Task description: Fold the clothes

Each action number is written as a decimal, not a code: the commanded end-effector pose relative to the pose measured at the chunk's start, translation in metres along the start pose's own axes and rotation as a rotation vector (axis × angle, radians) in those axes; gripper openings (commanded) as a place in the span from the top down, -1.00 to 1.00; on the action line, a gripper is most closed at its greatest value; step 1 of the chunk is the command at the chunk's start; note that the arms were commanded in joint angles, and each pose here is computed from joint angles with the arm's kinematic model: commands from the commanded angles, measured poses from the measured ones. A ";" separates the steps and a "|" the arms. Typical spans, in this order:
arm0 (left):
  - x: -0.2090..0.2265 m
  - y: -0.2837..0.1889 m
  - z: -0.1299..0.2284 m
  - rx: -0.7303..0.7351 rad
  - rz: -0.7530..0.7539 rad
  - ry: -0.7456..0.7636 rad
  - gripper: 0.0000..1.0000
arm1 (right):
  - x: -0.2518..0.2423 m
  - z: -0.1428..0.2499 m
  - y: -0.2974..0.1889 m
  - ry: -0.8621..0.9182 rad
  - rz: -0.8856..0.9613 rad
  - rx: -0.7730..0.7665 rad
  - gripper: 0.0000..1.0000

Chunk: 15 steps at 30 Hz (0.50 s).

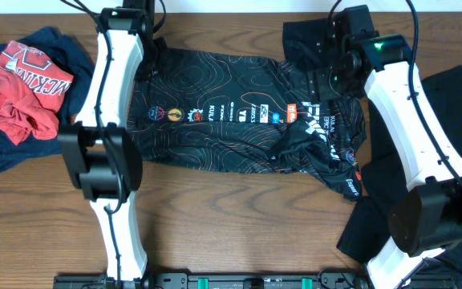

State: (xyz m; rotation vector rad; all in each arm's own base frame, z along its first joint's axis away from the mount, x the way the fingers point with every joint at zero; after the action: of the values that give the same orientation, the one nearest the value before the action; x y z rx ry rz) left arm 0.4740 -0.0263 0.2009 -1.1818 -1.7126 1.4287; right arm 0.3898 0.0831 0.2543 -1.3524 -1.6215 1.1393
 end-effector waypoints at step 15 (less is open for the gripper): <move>0.014 0.009 -0.040 -0.105 0.034 -0.043 0.04 | -0.001 -0.005 0.028 -0.019 0.054 0.037 -0.53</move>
State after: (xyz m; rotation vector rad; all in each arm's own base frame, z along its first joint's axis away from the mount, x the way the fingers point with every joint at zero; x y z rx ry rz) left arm 0.5010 0.0039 0.2083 -1.2533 -1.8382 1.4152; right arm 0.4040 0.0815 0.2281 -1.3665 -1.5695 1.1983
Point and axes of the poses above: each gripper's point midway between its finger pads, its own y axis out along the fingers, its own x axis along the line the jaws close on, z = x × y, the point moved 9 cm from there along -y, back along the fingers, and after that the axes turned 2 degrees about -y, right-handed, at the moved point
